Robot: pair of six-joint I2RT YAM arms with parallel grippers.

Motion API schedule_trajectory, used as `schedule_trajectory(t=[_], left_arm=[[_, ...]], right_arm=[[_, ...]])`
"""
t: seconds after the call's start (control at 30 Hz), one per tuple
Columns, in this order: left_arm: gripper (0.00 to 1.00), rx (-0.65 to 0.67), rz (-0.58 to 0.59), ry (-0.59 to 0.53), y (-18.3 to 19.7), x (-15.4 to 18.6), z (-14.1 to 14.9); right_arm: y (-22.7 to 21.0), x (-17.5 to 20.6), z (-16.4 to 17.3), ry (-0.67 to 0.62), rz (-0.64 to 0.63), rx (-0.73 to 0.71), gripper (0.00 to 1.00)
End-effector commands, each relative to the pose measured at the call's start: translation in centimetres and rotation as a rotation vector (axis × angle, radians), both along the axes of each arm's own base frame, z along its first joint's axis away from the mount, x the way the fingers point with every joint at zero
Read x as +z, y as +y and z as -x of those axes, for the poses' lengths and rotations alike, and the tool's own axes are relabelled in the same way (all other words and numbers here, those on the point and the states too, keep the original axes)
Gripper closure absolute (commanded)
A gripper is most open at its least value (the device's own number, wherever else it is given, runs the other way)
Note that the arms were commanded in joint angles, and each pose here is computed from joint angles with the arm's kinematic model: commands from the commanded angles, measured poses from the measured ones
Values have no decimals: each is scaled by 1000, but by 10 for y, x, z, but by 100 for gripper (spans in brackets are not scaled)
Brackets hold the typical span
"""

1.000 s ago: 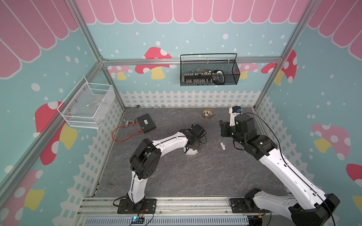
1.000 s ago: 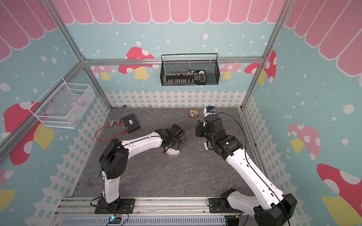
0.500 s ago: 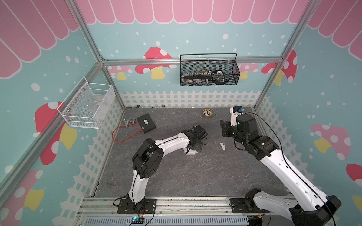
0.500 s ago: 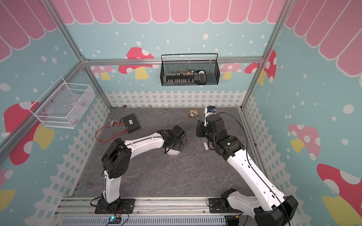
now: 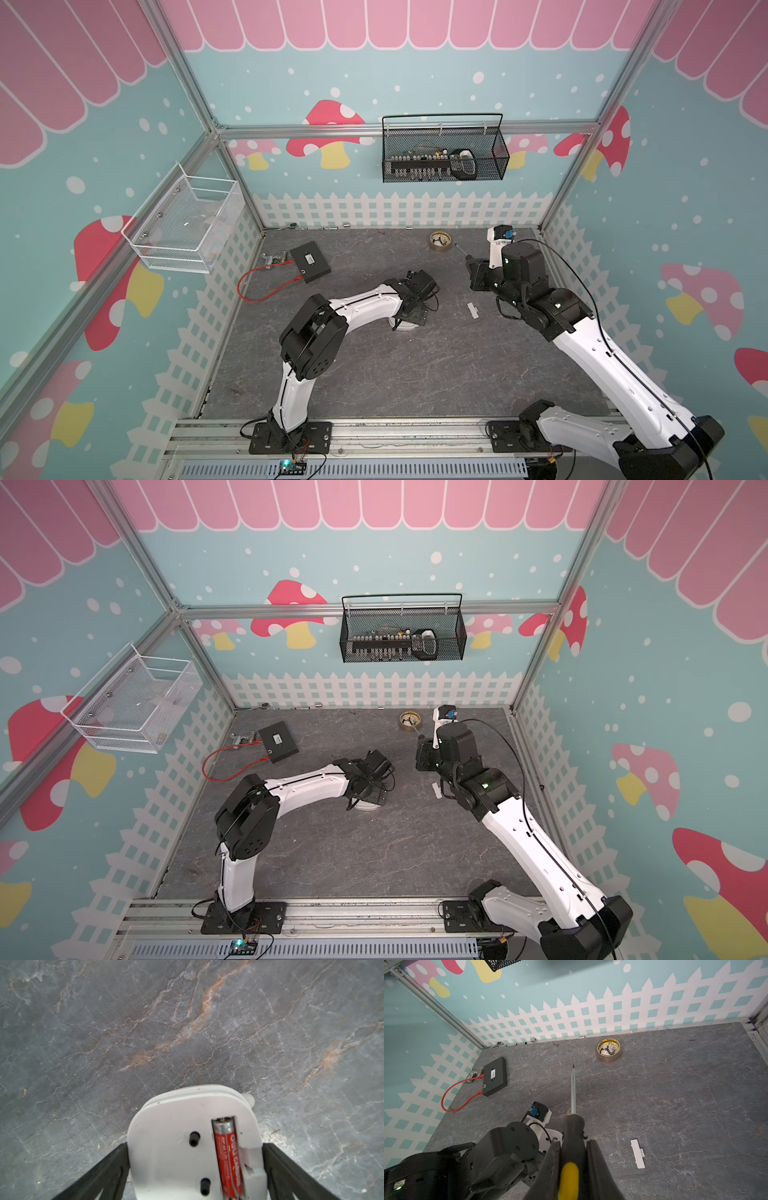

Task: Remove the battery from the alarm
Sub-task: Adjust the alarm at the center of the board.

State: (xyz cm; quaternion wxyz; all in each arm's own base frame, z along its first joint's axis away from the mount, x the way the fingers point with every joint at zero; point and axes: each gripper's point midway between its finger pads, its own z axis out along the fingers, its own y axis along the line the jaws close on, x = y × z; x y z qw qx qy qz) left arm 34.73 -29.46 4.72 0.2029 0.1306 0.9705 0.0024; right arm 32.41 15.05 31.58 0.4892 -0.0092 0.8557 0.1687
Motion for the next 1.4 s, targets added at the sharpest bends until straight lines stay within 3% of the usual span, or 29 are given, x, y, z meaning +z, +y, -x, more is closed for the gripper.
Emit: schedule_trajectory(t=[0.0,0.33,0.83,1.03,1.37], left_arm=[[1,-59,-37,54,-3,-13,12],[3,-311,-73,94,-8,-18,25],[3,-739,-157,68,-5,-13,43],[1,-805,-184,-17,-3,-8,46],[1,-782,-145,-232,-12,50,29]], right_arm=[[-3,19,2,-50,-28,2,100],[-3,18,7,-53,-40,16,100],[-2,18,12,-56,-50,29,100],[-2,18,13,-55,-55,34,100],[-1,22,13,-62,-62,37,100]])
